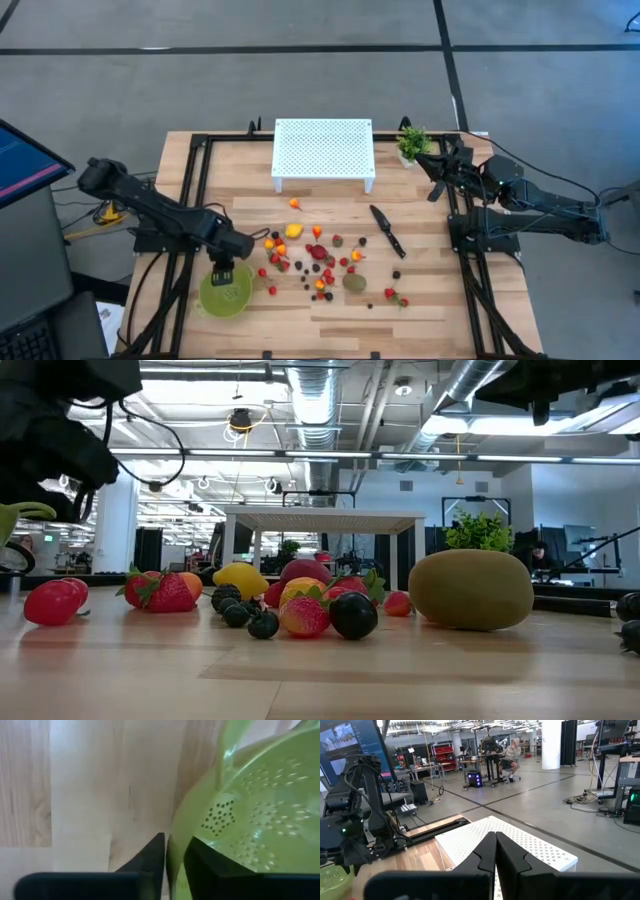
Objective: Pick & Place Fruit
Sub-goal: Put the green strainer bowl on the shelf
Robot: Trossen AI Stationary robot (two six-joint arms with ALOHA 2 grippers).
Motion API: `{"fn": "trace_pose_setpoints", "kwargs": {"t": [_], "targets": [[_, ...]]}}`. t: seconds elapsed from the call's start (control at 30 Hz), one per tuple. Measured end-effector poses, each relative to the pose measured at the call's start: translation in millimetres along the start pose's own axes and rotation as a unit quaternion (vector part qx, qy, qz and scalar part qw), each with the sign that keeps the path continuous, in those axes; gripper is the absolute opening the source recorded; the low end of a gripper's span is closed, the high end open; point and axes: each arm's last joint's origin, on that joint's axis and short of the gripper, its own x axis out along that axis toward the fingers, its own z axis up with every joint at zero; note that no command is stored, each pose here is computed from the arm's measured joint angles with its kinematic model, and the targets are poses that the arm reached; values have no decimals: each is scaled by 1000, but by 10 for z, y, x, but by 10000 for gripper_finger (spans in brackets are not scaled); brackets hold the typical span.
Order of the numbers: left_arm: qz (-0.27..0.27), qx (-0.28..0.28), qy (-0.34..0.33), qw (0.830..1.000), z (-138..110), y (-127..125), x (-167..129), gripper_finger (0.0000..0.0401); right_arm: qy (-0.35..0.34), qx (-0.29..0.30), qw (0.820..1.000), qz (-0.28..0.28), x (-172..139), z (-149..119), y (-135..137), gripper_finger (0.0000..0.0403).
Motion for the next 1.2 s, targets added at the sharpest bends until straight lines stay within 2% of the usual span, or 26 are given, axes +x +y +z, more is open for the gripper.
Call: {"fn": "trace_pose_setpoints", "kwargs": {"t": [0.13,0.3,0.43,0.63,0.8,0.93,1.0,1.07,1.2], "targets": [[-15,-4,-25,1000,-28,-12,-91,8,0,0,1000,0,0,-1,0,0],[-35,-27,-53,998,-70,-20,-199,8,0,0,1000,0,-1,0,0,0],[-49,-92,-64,992,-89,-20,-254,5,0,0,1000,0,0,-1,0,0],[-77,-239,-96,963,-14,63,-338,5,1,0,1000,0,0,-2,0,0],[-136,-262,-182,938,201,119,-452,6,2,0,1000,0,-1,-4,-1,0],[-182,-250,-295,904,424,181,-618,5,2,0,1000,0,-1,-4,-1,0],[-193,-226,-372,879,538,224,-740,5,2,-1,1000,0,0,-5,-1,0],[-206,-195,-448,848,637,274,-890,5,2,-1,1000,0,0,-5,-1,0],[-215,-148,-577,774,757,435,-1207,5,2,-3,1000,0,0,-5,-1,0]]}}
